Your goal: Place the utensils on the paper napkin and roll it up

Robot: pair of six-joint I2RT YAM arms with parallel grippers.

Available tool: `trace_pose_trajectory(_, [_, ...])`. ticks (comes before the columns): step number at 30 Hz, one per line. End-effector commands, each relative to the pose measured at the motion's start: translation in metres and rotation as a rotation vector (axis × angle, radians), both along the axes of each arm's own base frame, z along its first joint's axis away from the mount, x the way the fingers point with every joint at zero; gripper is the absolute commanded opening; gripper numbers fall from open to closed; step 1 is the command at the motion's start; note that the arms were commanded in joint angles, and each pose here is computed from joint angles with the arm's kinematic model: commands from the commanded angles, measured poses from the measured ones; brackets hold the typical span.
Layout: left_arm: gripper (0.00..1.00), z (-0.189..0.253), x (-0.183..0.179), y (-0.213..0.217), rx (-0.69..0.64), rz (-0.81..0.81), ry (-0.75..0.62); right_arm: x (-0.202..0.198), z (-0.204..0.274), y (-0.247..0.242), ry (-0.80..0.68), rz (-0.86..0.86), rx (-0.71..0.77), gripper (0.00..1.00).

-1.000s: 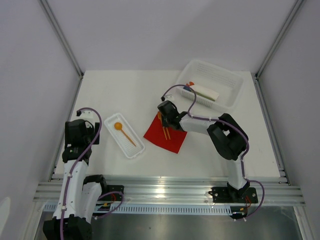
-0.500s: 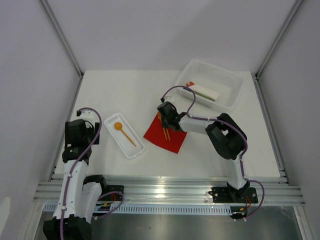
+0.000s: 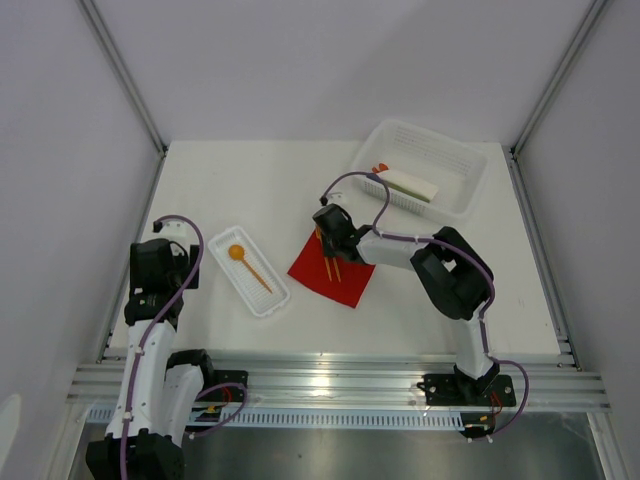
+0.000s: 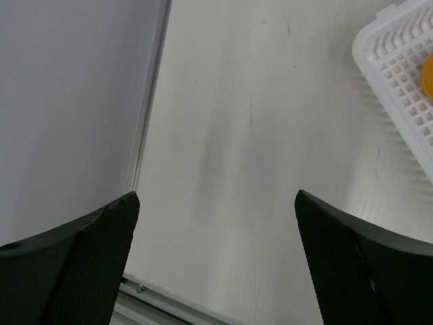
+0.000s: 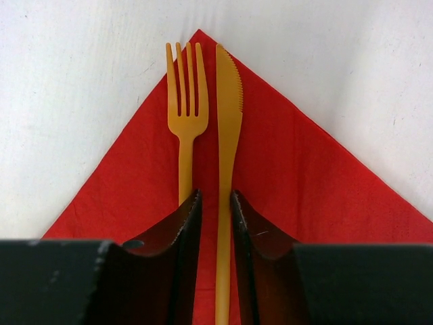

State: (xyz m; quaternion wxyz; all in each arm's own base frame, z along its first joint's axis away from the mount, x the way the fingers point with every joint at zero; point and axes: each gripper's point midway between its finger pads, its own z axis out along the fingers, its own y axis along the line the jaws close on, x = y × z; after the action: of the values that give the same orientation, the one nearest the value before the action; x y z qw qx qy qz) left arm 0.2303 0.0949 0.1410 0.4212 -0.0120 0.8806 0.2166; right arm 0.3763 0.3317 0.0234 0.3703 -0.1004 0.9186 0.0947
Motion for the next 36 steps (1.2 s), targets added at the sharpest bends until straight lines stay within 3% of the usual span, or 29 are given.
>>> trace_pose_trajectory(1, [1.0, 0.005, 0.002, -0.001, -0.011, -0.001, -0.029, 0.005, 0.033, 0.003, -0.054, 0.0, 0.011, 0.28])
trace_pose_trajectory(11, [1.0, 0.005, 0.002, 0.001, -0.004, 0.003, -0.021, -0.001, 0.12, 0.021, -0.193, 0.07, 0.051, 0.3])
trace_pose_trajectory(20, [1.0, -0.01, -0.008, 0.02, 0.016, 0.101, 0.056, -0.046, 0.166, 0.133, -0.231, 0.408, 0.17, 0.31])
trace_pose_trajectory(27, [0.99, -0.021, -0.017, 0.036, -0.038, 0.176, 0.097, -0.067, 0.135, 0.194, -0.172, 0.519, 0.188, 0.31])
trace_pose_trajectory(36, [1.0, -0.018, -0.018, 0.035, -0.065, 0.172, 0.075, -0.071, 0.068, 0.211, -0.089, 0.542, 0.095, 0.32])
